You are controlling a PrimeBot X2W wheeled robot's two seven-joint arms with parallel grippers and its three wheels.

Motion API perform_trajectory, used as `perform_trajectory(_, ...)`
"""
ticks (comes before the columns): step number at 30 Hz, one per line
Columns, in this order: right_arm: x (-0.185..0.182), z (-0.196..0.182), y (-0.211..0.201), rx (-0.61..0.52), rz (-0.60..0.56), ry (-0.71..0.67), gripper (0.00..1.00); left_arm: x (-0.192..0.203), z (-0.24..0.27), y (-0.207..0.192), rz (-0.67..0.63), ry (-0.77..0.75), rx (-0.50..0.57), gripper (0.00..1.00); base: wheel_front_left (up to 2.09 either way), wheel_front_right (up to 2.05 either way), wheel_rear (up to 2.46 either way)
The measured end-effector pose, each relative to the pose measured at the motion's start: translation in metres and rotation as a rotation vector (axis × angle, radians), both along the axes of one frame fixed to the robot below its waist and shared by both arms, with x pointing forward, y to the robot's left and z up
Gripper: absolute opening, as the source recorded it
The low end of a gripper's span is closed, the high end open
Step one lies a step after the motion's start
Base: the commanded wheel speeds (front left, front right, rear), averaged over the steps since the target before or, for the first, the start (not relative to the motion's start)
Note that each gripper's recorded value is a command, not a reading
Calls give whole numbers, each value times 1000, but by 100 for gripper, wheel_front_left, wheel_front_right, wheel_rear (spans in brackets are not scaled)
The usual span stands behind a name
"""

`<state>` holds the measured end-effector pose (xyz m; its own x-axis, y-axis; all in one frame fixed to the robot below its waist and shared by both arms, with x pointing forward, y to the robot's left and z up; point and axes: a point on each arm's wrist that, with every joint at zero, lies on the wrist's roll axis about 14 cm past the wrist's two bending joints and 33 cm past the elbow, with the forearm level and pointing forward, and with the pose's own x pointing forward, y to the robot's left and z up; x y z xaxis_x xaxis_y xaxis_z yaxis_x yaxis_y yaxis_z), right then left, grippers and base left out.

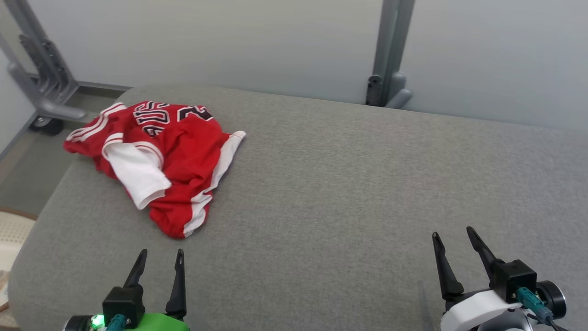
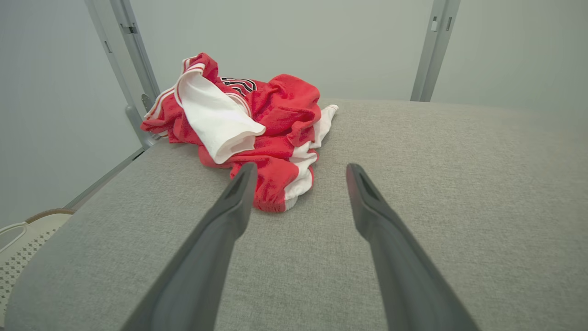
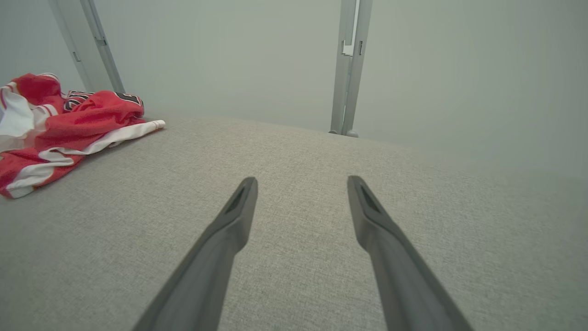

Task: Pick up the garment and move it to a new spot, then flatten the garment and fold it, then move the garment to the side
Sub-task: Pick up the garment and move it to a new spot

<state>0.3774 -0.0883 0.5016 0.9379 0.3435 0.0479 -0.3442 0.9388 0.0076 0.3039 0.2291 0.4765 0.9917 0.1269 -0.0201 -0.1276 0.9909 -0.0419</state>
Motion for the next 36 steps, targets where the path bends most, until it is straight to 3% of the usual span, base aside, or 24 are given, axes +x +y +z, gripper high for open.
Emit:
perform_trajectory(9,3,11,89,7,250,-23,100,-59,3,59,234,-24,-13,100,0,0,0)
perform_trajectory(13,0,14,104,11,292,-28,100,-71,5,70,281,-38,-21,100,0,0,0)
perform_trajectory(18,1,13,92,10,257,-26,100,-64,10,73,284,-59,-37,100,0,0,0)
perform_trajectory(23,4,4,71,-5,212,-10,100,-35,18,78,274,-84,-88,100,0,0,0)
perform_trajectory(27,19,3,60,-26,197,-19,100,13,24,77,231,-59,-148,100,0,0,0)
perform_trajectory(36,44,-26,38,-35,151,42,100,97,19,103,228,114,-130,100,0,0,0)
